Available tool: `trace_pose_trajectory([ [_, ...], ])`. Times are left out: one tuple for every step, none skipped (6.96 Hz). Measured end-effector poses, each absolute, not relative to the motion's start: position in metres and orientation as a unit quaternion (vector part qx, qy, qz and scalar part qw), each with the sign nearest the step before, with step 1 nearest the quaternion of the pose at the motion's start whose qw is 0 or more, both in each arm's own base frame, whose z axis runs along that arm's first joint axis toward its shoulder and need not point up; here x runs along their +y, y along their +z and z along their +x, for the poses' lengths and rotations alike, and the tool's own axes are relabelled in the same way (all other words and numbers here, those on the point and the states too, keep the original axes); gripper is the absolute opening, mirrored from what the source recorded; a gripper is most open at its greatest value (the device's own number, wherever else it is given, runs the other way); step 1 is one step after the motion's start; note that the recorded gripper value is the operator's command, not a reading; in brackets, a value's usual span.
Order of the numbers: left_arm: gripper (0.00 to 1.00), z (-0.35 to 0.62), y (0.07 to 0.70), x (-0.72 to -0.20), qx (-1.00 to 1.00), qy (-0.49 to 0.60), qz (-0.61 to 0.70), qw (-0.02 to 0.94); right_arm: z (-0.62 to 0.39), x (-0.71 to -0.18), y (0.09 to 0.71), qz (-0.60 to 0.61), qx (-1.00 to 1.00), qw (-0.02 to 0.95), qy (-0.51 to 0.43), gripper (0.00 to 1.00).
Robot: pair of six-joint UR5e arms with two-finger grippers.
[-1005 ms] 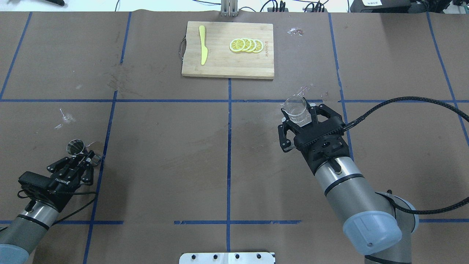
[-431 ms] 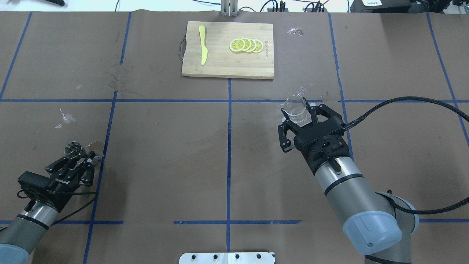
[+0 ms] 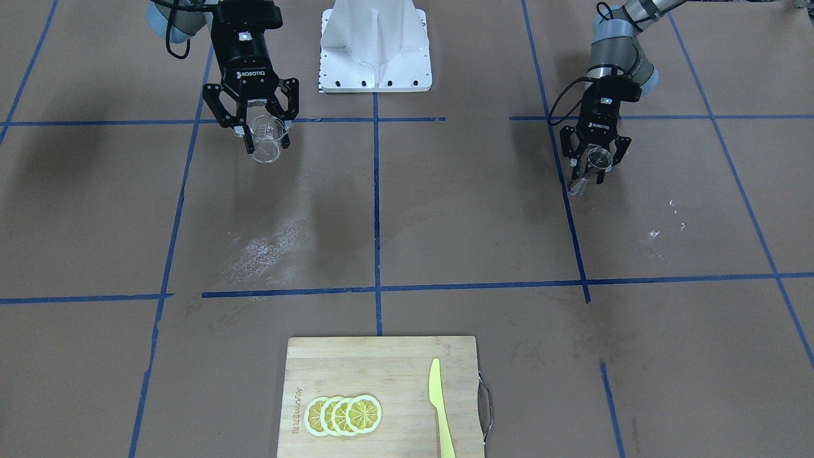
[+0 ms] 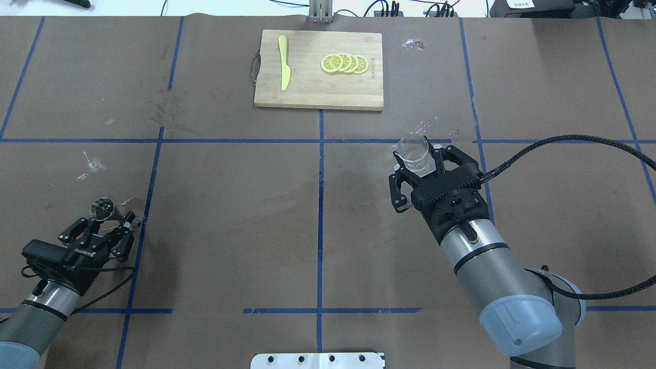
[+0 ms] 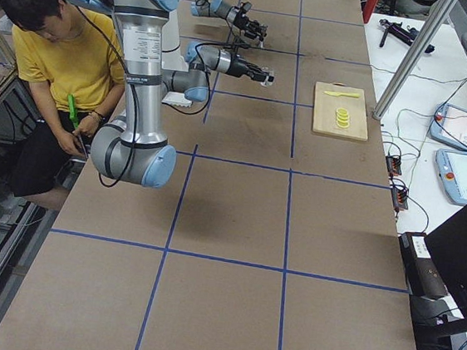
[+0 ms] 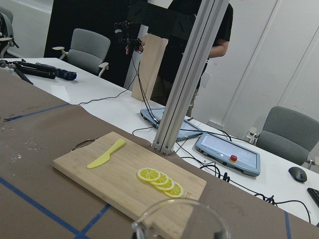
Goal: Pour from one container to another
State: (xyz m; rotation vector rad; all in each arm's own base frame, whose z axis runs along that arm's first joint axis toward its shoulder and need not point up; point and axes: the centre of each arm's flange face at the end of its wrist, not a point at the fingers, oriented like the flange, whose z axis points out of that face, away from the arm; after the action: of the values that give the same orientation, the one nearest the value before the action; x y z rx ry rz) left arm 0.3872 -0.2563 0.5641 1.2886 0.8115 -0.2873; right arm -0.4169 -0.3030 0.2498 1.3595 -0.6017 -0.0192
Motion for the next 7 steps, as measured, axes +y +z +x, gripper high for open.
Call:
trace_pose_trajectory([
  [1.00, 0.380, 0.563, -0.258, 0.361, -0.148, 0.590, 0.707, -0.417, -0.303, 0.250, 0.619, -0.274, 0.736, -0.009, 0.00],
  [1.00, 0.371, 0.561, -0.259, 0.361, -0.168, 0.597, 0.696, -0.417, -0.303, 0.250, 0.619, -0.274, 0.736, -0.009, 0.00],
  [1.00, 0.363, 0.556, -0.260, 0.364, -0.184, 0.601, 0.687, -0.417, -0.303, 0.250, 0.619, -0.275, 0.736, -0.009, 0.00],
  [1.00, 0.358, 0.547, -0.260, 0.369, -0.195, 0.603, 0.680, -0.417, -0.303, 0.250, 0.619, -0.275, 0.736, -0.009, 0.00],
  [1.00, 0.355, 0.534, -0.261, 0.374, -0.202, 0.605, 0.673, -0.417, -0.303, 0.250, 0.619, -0.275, 0.736, -0.009, 0.00],
  [1.00, 0.352, 0.521, -0.260, 0.380, -0.206, 0.606, 0.668, -0.417, -0.303, 0.250, 0.619, -0.275, 0.736, -0.008, 0.00],
  [1.00, 0.349, 0.507, -0.260, 0.386, -0.211, 0.607, 0.662, -0.417, -0.303, 0.250, 0.619, -0.275, 0.736, -0.008, 0.00],
])
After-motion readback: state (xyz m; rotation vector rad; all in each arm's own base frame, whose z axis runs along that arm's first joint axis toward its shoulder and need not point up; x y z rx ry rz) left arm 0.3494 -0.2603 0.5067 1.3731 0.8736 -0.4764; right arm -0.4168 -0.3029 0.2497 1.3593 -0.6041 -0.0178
